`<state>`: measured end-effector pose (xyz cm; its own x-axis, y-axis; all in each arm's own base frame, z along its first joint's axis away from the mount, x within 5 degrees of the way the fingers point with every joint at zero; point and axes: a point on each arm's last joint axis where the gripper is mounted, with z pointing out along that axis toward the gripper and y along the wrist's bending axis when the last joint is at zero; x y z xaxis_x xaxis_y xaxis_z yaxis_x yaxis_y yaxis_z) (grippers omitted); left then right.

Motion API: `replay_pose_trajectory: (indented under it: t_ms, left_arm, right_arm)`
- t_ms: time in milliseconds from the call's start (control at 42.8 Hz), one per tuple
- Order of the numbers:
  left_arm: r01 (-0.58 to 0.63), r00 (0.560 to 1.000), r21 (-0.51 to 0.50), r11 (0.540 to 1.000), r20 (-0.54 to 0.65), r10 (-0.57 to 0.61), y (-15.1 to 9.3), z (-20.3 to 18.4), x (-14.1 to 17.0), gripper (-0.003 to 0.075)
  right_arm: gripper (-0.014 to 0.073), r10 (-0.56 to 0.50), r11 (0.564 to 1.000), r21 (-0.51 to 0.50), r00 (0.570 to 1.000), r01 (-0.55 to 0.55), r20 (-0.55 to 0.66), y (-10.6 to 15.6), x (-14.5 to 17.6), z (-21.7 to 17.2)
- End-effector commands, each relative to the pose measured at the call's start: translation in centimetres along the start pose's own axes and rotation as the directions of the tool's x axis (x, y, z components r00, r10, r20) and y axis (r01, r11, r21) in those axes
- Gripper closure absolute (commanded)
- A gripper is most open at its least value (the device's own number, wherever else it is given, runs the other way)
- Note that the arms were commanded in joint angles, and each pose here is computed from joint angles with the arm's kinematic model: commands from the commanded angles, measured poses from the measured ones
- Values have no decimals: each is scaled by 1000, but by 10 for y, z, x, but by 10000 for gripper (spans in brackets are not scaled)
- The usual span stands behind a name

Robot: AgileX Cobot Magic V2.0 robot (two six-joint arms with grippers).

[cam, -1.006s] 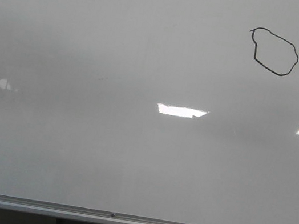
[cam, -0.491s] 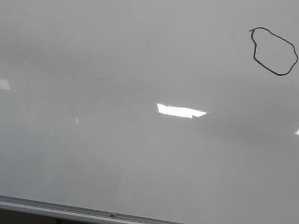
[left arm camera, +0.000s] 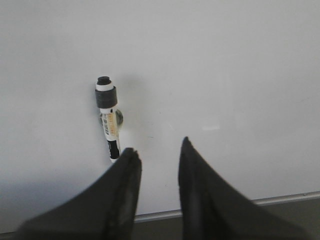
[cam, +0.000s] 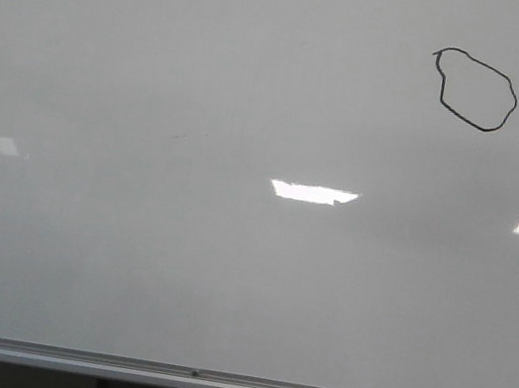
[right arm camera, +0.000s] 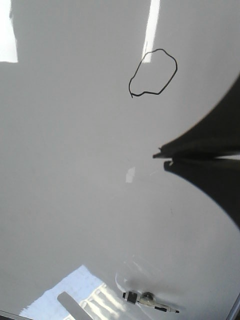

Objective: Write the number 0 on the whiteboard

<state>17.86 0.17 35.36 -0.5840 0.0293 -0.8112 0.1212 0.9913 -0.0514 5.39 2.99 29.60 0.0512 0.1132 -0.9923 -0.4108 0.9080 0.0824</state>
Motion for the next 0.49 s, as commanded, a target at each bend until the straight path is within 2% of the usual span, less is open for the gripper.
replay_pose_trajectory:
  t_ms: [0,234,468]
  left_arm:
    - [10,997,13,1000,81,-11,-5,-18,-8,738]
    - [-7,996,36,999,91,4,-14,-40,-1,740]
    - [-8,995,34,999,97,5,-14,-41,-1,740]
  right_arm:
    - [664,0,999,41,999,-2,50,-3,-12,0]
    - [664,0,999,41,999,-2,50,-3,-12,0]
    - [664,0,999,41,999,-2,50,-3,-12,0]
